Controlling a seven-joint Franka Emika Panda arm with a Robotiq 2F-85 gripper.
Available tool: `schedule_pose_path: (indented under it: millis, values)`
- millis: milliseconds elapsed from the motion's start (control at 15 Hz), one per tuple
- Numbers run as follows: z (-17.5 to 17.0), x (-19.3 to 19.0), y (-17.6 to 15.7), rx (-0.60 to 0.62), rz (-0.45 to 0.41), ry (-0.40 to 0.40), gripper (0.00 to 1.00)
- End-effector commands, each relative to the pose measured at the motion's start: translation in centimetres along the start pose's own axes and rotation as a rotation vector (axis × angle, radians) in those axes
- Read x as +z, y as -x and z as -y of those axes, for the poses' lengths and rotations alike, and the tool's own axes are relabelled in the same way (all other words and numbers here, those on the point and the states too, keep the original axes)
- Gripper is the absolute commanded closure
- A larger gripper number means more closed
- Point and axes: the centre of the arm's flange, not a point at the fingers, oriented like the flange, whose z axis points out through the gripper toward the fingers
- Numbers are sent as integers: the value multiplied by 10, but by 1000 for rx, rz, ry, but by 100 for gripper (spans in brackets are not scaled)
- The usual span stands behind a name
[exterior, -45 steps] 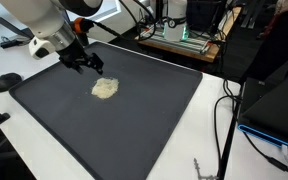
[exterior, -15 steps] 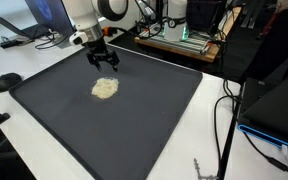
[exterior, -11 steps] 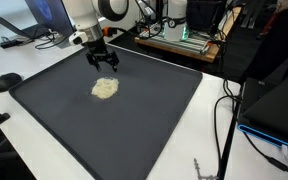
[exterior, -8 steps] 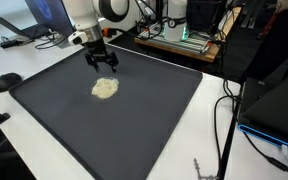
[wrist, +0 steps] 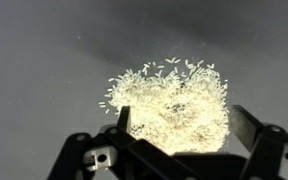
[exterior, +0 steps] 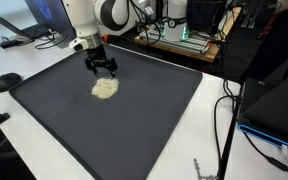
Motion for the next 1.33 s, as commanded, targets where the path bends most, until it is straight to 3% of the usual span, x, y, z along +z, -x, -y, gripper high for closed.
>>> schedule_pose_path:
  millis: [0, 400, 467, 667, 733, 800, 1267]
  values:
    - [-16, 9, -8, -11, 0, 20, 0]
    - [-34, 17, -11, 0, 24, 26, 0]
    - [-35, 19, -12, -1, 28, 27, 4]
    - [-38, 26, -13, -5, 44, 31, 22]
    - [-39, 28, -13, -7, 48, 33, 37]
    - [-40, 30, -13, -8, 54, 39, 46]
    - [-47, 25, -11, -11, 79, 52, 93]
